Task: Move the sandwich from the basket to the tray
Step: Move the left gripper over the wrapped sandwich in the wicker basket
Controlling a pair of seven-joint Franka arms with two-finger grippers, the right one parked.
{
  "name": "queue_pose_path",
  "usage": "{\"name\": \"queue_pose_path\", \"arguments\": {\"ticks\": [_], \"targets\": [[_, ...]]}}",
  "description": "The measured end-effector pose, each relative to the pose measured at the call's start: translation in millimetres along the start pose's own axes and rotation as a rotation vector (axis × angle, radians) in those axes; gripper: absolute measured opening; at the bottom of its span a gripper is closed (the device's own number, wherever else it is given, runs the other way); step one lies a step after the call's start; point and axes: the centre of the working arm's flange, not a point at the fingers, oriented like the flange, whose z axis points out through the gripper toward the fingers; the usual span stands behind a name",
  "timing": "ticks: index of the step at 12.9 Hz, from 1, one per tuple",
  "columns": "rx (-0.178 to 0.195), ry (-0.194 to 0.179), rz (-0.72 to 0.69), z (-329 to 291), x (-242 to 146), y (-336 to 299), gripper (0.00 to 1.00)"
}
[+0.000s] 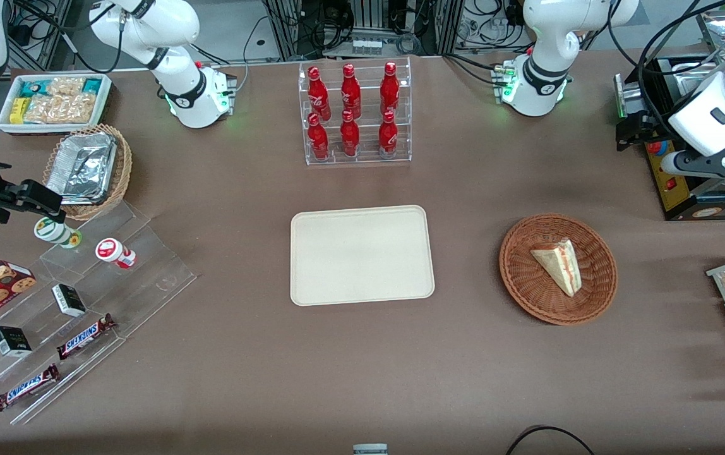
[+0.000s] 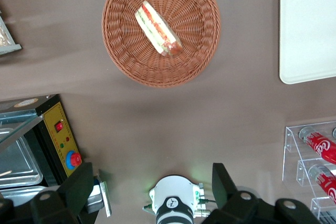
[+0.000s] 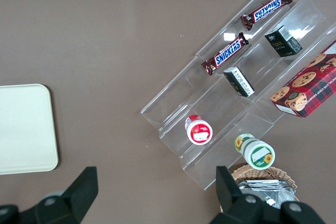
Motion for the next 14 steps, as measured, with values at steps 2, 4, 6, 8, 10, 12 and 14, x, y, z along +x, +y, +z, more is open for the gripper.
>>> {"name": "queue_pose_path", "arguments": {"ticks": [2, 4, 6, 8, 10, 12, 14], "targets": [[0.001, 0.018, 0.001, 7, 5, 0, 1.0], [0.003, 0.036, 0.002, 22, 11, 1, 1.0], [0.004, 0.041, 0.003, 38, 17, 1, 1.0], [0.004, 0.05, 0.005, 64, 26, 2, 1.0], [0.004, 0.059, 0.007, 94, 34, 3, 1.0], [0.005, 0.082, 0.009, 121, 42, 3, 1.0], [0.005, 0.115, 0.011, 150, 48, 4, 1.0]]}}
